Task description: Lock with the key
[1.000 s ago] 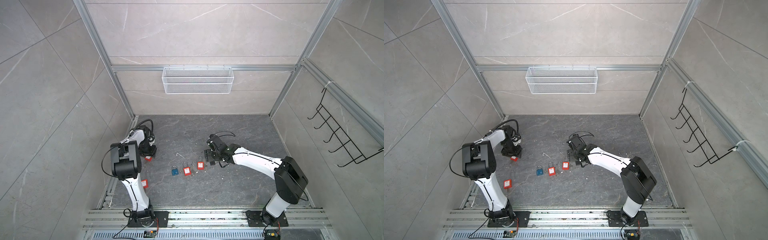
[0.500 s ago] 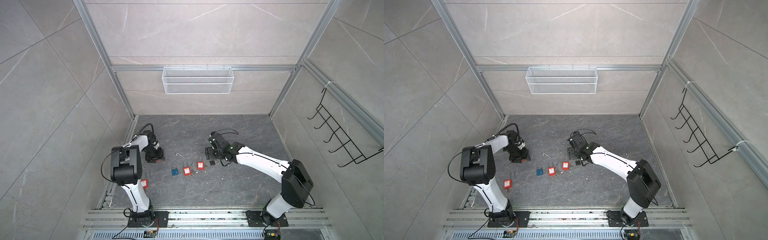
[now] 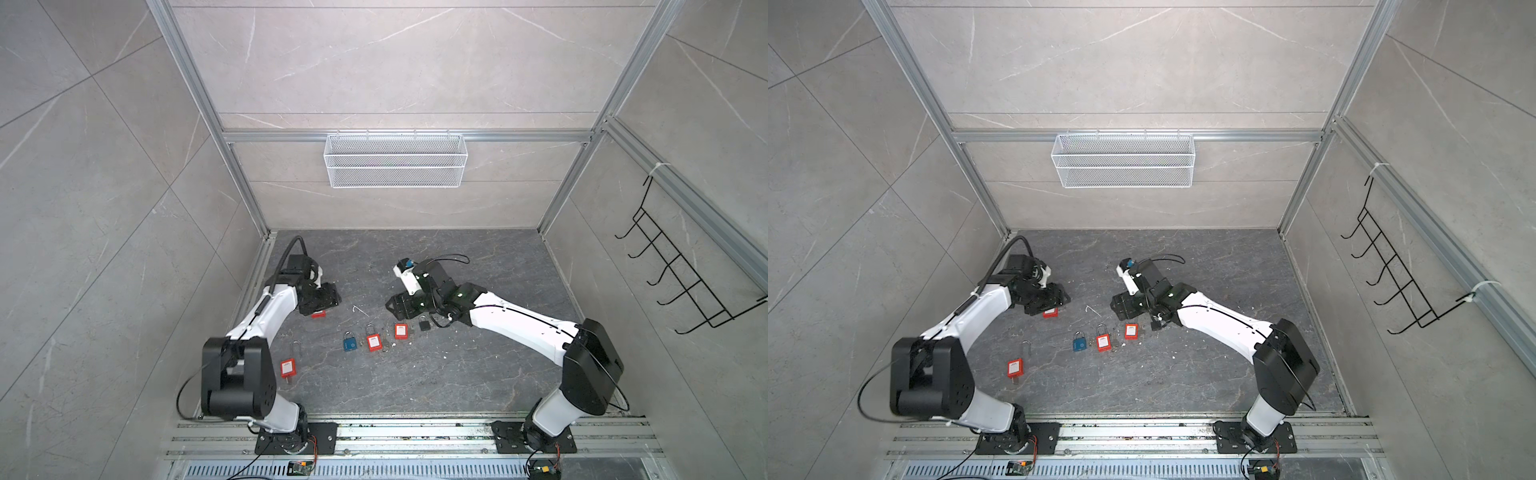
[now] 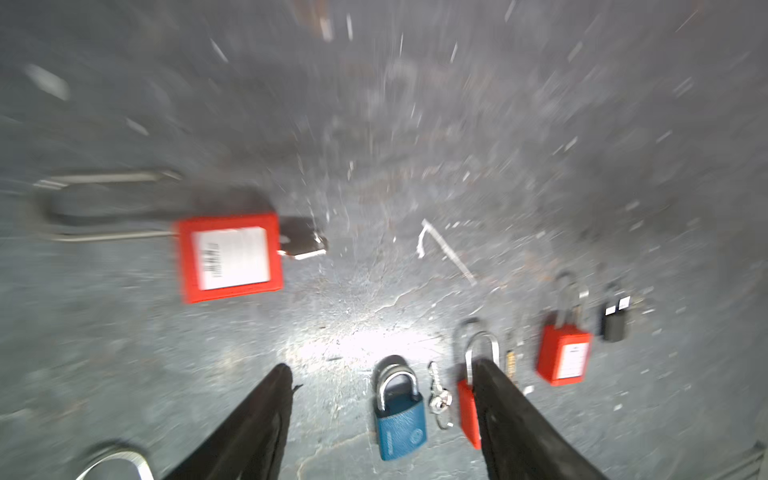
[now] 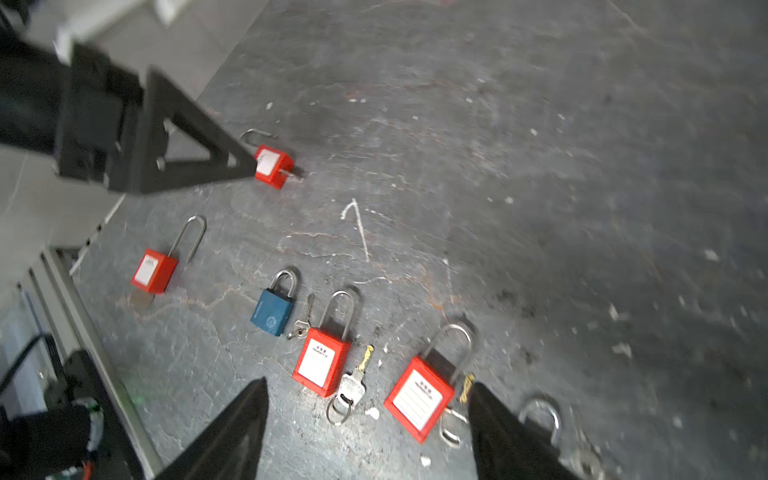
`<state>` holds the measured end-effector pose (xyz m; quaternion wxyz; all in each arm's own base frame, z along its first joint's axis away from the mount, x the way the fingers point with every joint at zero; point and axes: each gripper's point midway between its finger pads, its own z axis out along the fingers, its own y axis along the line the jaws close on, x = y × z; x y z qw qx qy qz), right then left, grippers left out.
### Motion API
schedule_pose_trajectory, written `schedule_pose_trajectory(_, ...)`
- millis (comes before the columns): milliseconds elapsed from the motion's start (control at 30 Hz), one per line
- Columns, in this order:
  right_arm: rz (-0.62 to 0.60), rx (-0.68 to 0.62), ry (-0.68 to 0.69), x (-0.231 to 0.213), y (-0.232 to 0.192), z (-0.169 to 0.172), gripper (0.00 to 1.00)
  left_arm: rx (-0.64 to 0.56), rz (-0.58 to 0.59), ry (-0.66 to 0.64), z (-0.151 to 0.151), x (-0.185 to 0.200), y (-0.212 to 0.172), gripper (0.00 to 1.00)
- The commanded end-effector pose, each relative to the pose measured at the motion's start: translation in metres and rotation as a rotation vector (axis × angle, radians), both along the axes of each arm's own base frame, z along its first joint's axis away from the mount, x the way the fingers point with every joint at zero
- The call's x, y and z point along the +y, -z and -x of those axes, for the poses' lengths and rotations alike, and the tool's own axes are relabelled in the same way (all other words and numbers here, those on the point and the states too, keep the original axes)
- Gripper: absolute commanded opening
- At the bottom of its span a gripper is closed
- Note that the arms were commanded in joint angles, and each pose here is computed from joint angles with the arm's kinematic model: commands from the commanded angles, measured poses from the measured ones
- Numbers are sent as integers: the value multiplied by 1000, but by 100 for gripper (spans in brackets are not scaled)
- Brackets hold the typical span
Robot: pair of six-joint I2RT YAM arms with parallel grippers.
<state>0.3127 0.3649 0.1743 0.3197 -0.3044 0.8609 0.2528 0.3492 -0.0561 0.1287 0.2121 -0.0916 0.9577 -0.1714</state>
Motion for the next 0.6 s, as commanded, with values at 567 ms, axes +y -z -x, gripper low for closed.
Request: schedule_pose_trajectory(567,221,-471,-707,157,59,-38,81,292,148,-423,-40,104,53,68)
